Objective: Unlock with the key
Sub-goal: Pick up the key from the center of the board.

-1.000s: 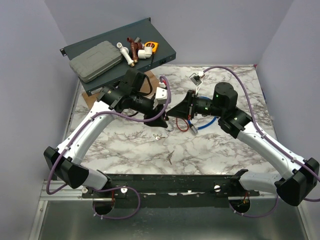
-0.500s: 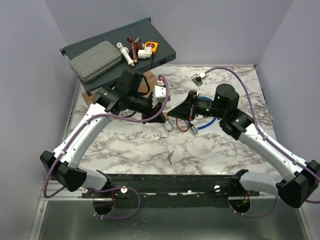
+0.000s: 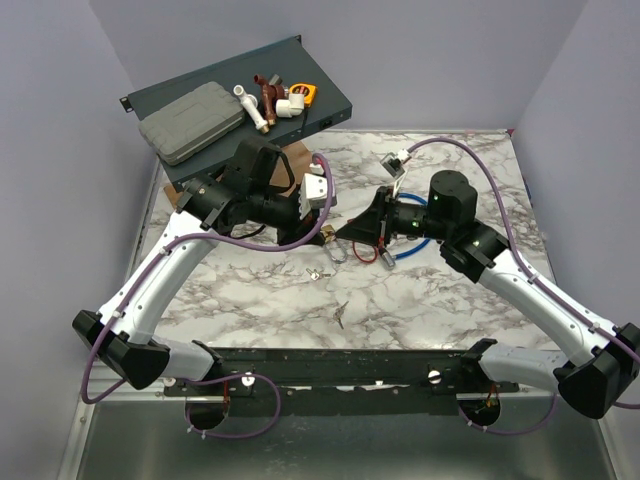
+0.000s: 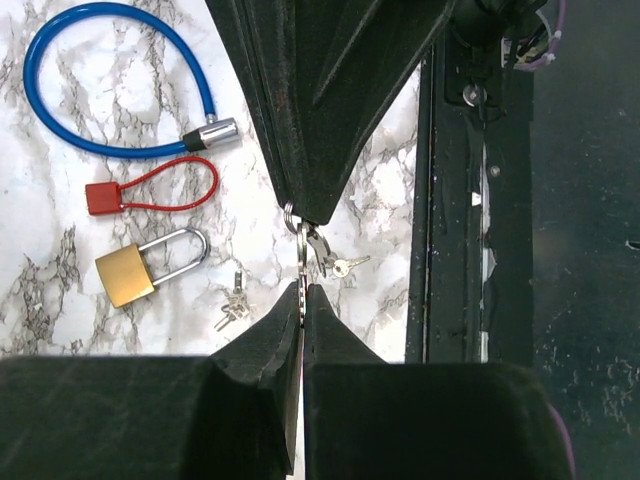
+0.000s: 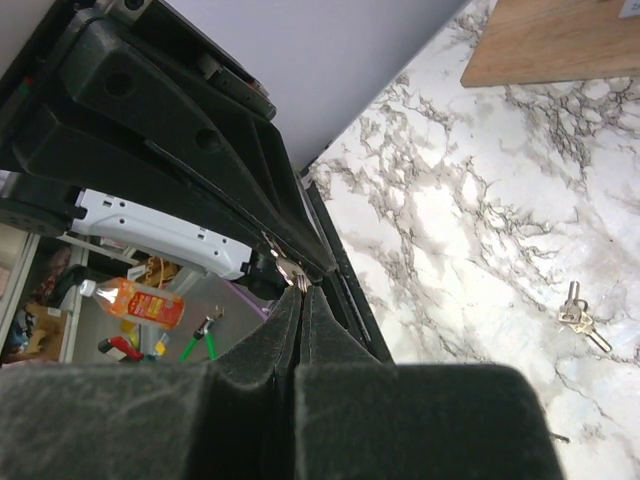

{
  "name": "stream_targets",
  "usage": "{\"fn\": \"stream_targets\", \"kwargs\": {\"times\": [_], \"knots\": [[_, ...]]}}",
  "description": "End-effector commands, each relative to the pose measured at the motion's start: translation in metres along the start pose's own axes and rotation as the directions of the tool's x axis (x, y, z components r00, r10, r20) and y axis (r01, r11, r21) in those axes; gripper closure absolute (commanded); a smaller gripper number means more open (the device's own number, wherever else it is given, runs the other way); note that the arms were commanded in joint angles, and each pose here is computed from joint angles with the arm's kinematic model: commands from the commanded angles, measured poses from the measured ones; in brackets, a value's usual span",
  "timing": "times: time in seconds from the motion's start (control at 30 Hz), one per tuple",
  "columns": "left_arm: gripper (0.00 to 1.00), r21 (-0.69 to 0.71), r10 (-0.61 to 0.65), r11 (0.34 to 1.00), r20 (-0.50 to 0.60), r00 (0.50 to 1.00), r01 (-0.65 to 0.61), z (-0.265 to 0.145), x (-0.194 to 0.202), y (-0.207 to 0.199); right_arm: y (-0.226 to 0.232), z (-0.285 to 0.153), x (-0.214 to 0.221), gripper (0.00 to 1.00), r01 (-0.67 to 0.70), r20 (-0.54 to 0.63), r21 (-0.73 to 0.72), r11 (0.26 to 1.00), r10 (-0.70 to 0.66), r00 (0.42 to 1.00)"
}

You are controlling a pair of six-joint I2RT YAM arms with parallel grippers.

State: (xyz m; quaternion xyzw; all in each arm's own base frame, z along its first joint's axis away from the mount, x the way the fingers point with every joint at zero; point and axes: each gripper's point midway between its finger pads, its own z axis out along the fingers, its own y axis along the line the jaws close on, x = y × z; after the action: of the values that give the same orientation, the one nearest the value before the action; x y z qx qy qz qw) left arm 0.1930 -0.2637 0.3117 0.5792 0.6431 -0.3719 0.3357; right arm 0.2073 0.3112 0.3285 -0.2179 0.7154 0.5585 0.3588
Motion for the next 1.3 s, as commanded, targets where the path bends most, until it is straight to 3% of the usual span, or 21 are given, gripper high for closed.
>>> {"fn": "stream_targets", "kwargs": {"times": [0.0,0.1,0.27,0.5,0.63,0.87,0.97,1.03,1.1,1.27], "knots": [[1.0,-0.008,0.048,0.999,-0.004,0.999,-0.048,-0.011,-0.003,-0.007,-0.007,-0.002,0.009,0.99,0.001,-0.043,0.03,1.0,0.0,0.999],[1.0,0.004,0.054,0.999,0.0,0.999,-0.054,-0.012,-0.004,-0.01,-0.002,-0.001,0.009,0.99,0.004,-0.053,0.002,1.0,-0.004,0.999],[1.0,0.034,0.055,0.998,-0.013,0.998,-0.055,-0.013,-0.004,-0.014,0.003,0.0,0.008,0.88,0.012,-0.061,-0.027,1.0,-0.014,0.998],[1.0,0.068,0.041,0.997,-0.019,0.999,-0.04,-0.01,-0.001,-0.018,0.004,-0.001,0.007,0.62,0.045,-0.072,-0.028,0.999,-0.047,0.996],[1.0,0.065,0.025,0.998,-0.043,0.999,-0.022,-0.01,0.004,-0.016,0.006,-0.006,-0.003,0.58,0.122,-0.058,0.001,0.993,-0.122,0.991],[1.0,0.025,-0.012,1.0,-0.102,0.995,0.015,-0.01,0.015,-0.009,0.019,-0.003,-0.015,0.56,0.217,-0.039,-0.071,0.974,-0.22,0.975],[1.0,-0.043,0.017,0.999,-0.176,0.984,-0.025,-0.012,0.024,0.0,0.005,0.003,-0.014,0.56,0.223,-0.046,-0.027,0.975,-0.224,0.974],[1.0,-0.105,0.115,0.983,-0.277,0.954,-0.149,-0.017,0.03,0.01,-0.01,0.004,-0.016,0.57,0.224,-0.035,0.046,0.974,-0.222,0.974],[1.0,-0.163,0.243,0.932,-0.377,0.894,-0.322,-0.026,0.032,0.023,-0.018,0.005,-0.018,0.58,0.217,-0.026,0.089,0.972,-0.216,0.976],[1.0,-0.173,0.456,0.727,-0.603,0.655,-0.665,-0.044,0.042,0.047,-0.029,0.008,-0.018,0.58,0.186,-0.008,0.13,0.974,-0.187,0.982]]}}
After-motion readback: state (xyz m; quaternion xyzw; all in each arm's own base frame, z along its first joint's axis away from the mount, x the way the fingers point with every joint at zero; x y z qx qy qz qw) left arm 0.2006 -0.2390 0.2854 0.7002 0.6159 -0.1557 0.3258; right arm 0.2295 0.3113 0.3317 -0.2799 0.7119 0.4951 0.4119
